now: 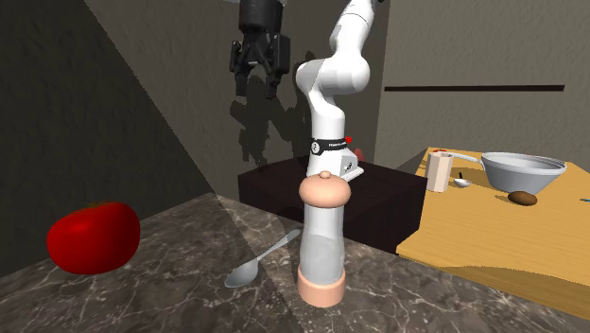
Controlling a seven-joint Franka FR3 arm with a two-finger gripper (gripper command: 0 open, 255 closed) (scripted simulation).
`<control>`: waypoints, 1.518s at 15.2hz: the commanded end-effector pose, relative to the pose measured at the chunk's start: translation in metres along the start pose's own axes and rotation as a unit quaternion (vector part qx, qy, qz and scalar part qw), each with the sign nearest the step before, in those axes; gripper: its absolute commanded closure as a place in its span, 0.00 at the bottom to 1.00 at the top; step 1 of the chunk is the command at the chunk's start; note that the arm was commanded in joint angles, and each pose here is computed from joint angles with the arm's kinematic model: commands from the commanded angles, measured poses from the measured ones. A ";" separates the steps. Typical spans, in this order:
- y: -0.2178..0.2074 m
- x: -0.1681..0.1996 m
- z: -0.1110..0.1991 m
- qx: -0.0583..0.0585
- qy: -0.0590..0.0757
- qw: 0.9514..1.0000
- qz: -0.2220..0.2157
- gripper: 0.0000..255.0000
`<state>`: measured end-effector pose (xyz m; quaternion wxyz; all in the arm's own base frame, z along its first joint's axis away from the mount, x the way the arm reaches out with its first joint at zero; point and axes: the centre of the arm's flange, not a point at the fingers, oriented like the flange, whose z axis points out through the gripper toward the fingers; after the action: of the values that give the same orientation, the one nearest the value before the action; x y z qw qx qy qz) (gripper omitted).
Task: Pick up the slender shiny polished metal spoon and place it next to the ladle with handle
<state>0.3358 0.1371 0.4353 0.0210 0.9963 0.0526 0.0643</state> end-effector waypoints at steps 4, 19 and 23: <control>-0.037 0.002 0.056 -0.009 0.006 1.000 -0.029 0.00; -0.123 0.001 0.225 -0.036 0.019 0.993 -0.109 0.00; -0.122 0.002 0.247 -0.036 0.019 0.993 -0.109 0.00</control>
<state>0.3567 0.2501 0.1911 0.0628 0.9820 0.1581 0.0819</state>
